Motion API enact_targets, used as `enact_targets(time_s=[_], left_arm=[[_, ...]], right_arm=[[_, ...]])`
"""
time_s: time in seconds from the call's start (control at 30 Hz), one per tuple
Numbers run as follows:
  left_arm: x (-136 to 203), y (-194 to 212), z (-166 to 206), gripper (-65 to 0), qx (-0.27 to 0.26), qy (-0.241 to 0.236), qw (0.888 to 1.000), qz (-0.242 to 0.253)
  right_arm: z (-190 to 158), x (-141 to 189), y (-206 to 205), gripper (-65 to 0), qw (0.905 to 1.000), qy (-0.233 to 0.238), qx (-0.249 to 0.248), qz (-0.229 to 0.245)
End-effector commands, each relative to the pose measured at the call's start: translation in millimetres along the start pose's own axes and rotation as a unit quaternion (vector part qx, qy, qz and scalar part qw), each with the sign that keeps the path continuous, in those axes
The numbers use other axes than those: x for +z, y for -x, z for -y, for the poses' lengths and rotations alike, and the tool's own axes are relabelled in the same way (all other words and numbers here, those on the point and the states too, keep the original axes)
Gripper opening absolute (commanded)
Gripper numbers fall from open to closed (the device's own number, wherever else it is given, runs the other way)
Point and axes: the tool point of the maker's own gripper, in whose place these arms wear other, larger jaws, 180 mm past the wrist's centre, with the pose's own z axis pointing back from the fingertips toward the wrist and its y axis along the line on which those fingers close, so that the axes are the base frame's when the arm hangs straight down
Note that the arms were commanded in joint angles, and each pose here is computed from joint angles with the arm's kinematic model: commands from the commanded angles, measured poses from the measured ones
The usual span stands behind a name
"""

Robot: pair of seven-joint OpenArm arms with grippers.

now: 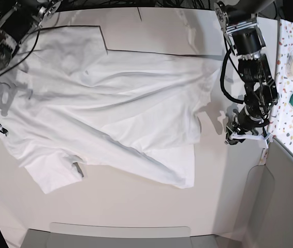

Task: Layout the t-shirt on the table in an organized manner, then fold the t-shirt properly
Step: 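Release the edge and smooth the shirt body with the left gripper, then grasp the shirt hem with the right gripper and pull it outward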

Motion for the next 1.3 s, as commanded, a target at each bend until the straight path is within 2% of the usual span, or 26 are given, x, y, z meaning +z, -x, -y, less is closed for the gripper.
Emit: enact_targets(time_s=[0.0, 0.1, 0.27, 0.43, 0.57, 0.83, 0.93, 1.0, 1.1, 1.17, 1.23, 1.27], left_arm=[[11, -18, 6, -59.3, -0.02, 0.009, 0.999, 0.022], [32, -7, 6, -59.9, -0.048, 0.012, 0.999, 0.016], [64, 16, 7, -59.9, -0.112, 0.032, 0.993, 0.008], [80, 30, -1, -59.9, -0.128, 0.024, 0.992, -0.001], [90, 38, -17, -60.0, -0.144, 0.007, 0.989, -0.018], [104, 44, -37, -60.2, -0.161, -0.014, 0.986, -0.029], [111, 46, -34, -60.2, -0.169, -0.013, 0.985, -0.029], [116, 50, -34, -60.1, -0.174, -0.013, 0.984, -0.031], [123, 54, -35, -60.0, -0.179, -0.014, 0.983, -0.035], [125, 58, -39, -60.0, -0.178, -0.018, 0.983, -0.04], [125, 59, -39, -60.0, -0.178, -0.019, 0.983, -0.042], [126, 60, -40, -60.0, -0.178, -0.02, 0.983, -0.043]], right_arm=[[-7, -11, -26, -65.0, 0.9997, -0.013, -0.013, 0.019], [-31, -58, -8, -65.0, 0.9962, -0.053, -0.044, -0.052], [-63, -105, 13, -65.0, 0.9883, -0.089, -0.06, -0.108], [-90, -123, 39, -65.0, 0.9778, -0.109, -0.046, -0.173], [-85, -129, 49, -65.0, 0.9748, -0.1, -0.043, -0.194], [-85, -153, 35, -65.0, 0.9855, -0.036, 0.058, -0.155], [-87, -158, 22, -65.0, 0.9875, -0.015, 0.089, -0.129], [-84, -161, 1, -65.0, 0.9894, 0.007, 0.11, -0.094], [-90, -164, -29, -65.0, 0.9852, 0.042, 0.161, -0.04], [-89, -164, -52, -63.3, 0.9767, 0.077, 0.2, 0.004], [-101, -164, -69, -60.7, 0.9728, 0.083, 0.21, 0.053], [-107, -163, -76, -60.3, 0.9743, 0.077, 0.199, 0.072]])
